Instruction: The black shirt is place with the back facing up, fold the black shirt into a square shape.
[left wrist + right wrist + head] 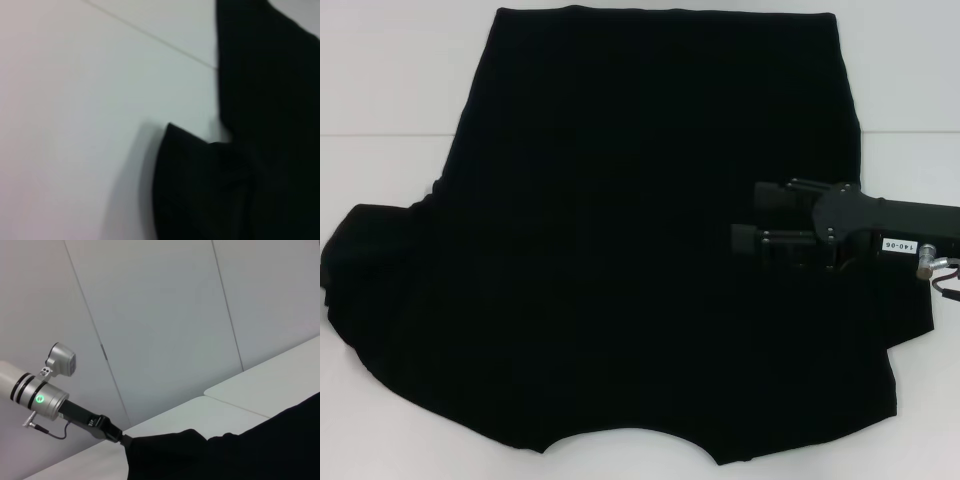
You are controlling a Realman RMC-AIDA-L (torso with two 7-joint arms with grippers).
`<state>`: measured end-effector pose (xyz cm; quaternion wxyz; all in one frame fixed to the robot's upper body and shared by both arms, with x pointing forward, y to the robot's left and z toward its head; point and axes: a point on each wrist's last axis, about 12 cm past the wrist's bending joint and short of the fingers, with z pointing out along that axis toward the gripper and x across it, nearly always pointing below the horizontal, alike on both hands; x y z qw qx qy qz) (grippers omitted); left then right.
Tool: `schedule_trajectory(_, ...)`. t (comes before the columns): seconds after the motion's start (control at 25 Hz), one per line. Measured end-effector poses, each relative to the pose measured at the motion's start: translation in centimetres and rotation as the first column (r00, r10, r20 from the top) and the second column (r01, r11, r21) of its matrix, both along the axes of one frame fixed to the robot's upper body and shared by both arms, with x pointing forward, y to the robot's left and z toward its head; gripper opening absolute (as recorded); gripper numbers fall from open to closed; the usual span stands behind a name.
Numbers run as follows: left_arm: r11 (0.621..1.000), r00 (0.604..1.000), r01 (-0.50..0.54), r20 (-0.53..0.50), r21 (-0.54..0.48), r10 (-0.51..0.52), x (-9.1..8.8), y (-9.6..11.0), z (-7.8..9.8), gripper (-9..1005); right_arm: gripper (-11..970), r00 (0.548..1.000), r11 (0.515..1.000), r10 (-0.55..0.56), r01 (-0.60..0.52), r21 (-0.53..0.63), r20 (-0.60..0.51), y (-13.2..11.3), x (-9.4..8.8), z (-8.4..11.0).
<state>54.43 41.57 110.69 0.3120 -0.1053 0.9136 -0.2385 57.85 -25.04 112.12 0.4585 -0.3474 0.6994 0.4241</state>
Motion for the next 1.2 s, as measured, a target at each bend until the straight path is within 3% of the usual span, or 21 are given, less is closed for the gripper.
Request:
schedule_trajectory(0.48,0.989,0.985,0.142,0.103,-0.033,-0.138,3.1,-3.5,0.9,12,915,1.0,1.0,-0.007,0.007,0.0,-0.007,-0.4,-0.5,-0.4)
schedule_trajectory(0.52,0.974,0.968,0.22,0.134,-0.047,-0.212,3.7,-5.2,1.0,12,915,1.0,1.0,-0.007,0.007,0.0,-0.008,-0.4,-0.5,-0.5)
schedule_trajectory(0.72,0.908,0.897,0.417,0.186,-0.053,-0.401,4.3,-9.7,1.1,13,917,1.0,1.0,-0.006,0.006,0.001,-0.011,-0.6,-0.7,-0.5)
schedule_trajectory(0.84,0.855,0.846,0.518,0.168,-0.027,-0.507,4.5,-12.2,0.9,13,917,1.0,1.0,-0.007,0.007,0.0,-0.011,-0.6,-0.7,-0.5)
schedule_trajectory(1.04,0.776,0.767,0.63,0.148,0.004,-0.624,4.3,-14.7,0.8,14,916,1.0,1.0,-0.007,0.007,-0.003,-0.009,-0.8,-0.6,-0.4)
schedule_trajectory(1.2,0.767,0.754,0.642,0.172,0.01,-0.633,4.0,-15.0,0.9,170,915,1.0,1.0,-0.004,0.004,-0.006,-0.001,-0.8,-0.4,-0.2)
